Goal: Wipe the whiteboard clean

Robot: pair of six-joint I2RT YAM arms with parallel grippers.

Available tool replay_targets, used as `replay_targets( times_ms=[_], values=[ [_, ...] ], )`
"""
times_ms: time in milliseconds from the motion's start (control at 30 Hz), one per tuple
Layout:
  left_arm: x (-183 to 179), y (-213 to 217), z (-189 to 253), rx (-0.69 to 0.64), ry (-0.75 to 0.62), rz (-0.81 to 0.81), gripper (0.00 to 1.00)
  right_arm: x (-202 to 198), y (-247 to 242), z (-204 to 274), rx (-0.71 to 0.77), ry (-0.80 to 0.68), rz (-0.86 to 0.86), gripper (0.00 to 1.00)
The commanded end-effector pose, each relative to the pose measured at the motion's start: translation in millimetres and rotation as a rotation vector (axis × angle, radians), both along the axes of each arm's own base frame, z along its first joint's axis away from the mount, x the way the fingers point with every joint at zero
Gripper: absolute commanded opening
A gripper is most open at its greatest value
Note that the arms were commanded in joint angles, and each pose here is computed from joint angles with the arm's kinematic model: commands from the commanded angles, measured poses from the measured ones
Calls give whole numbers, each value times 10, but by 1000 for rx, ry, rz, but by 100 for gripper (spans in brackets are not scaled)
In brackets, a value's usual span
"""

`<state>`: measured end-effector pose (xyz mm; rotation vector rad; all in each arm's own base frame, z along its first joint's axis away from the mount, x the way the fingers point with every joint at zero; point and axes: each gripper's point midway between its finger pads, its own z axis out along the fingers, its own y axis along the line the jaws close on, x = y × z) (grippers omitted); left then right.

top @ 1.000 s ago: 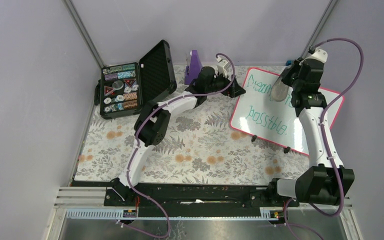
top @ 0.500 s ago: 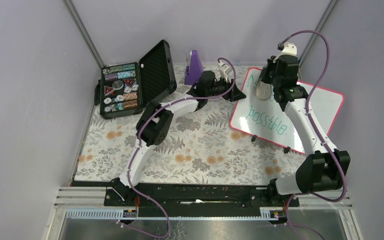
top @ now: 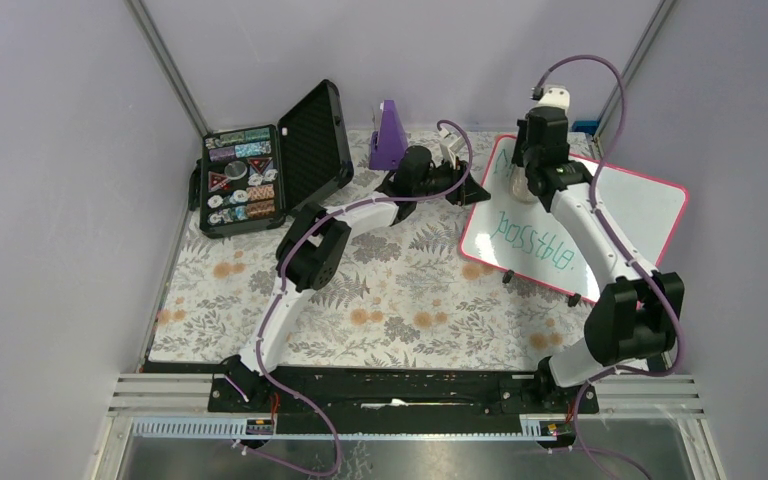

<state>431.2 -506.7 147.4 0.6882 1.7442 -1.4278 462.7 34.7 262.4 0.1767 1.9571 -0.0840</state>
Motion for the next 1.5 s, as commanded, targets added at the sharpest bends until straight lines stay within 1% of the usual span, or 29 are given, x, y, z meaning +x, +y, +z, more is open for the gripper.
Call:
replay_targets(
  times_ms=[0,133,233,367,400,433,467,633,667,700,800,967,1033,1167,1267,1467],
  values=[
    [-8,-63,248,-54,-92,-17,32,45,-133,76,-88,4,-85,0],
    [0,-82,210,-43,-91,-14,32,80,-77,20,-86,15,-77,0],
    [-8,-112,173,-35,-89,-25,33,90,-59,-3,-85,16,-82,0],
    [-31,-136,142,-29,-91,-34,32,122,12,-60,-69,16,-64,0],
    [-39,-144,133,-27,-93,-39,28,136,45,-89,-66,20,-54,0],
    [-34,-143,123,-23,-95,-39,21,153,79,-109,-64,21,-45,0],
    [-33,-144,115,-18,-99,-39,17,169,120,-123,-64,20,-35,0],
    [4,-119,84,12,-119,-19,9,266,319,-235,-58,24,12,0],
    [5,-117,84,16,-124,-15,4,284,364,-267,-57,31,21,0],
    [25,-106,76,24,-126,-2,0,303,409,-298,-55,36,29,0],
    [43,-102,58,42,-145,11,0,373,590,-423,-44,60,72,0],
    [48,-94,39,61,-173,35,0,487,881,-472,59,56,161,0],
    [41,-91,44,62,-179,40,0,540,911,-483,71,44,165,0],
    [59,-60,25,74,-190,71,0,564,676,-521,61,47,64,0],
    [85,-36,16,84,-194,95,0,514,420,-556,123,38,-3,0],
    [100,-30,-5,89,-196,107,0,263,-321,-591,102,63,-217,0]
  ],
)
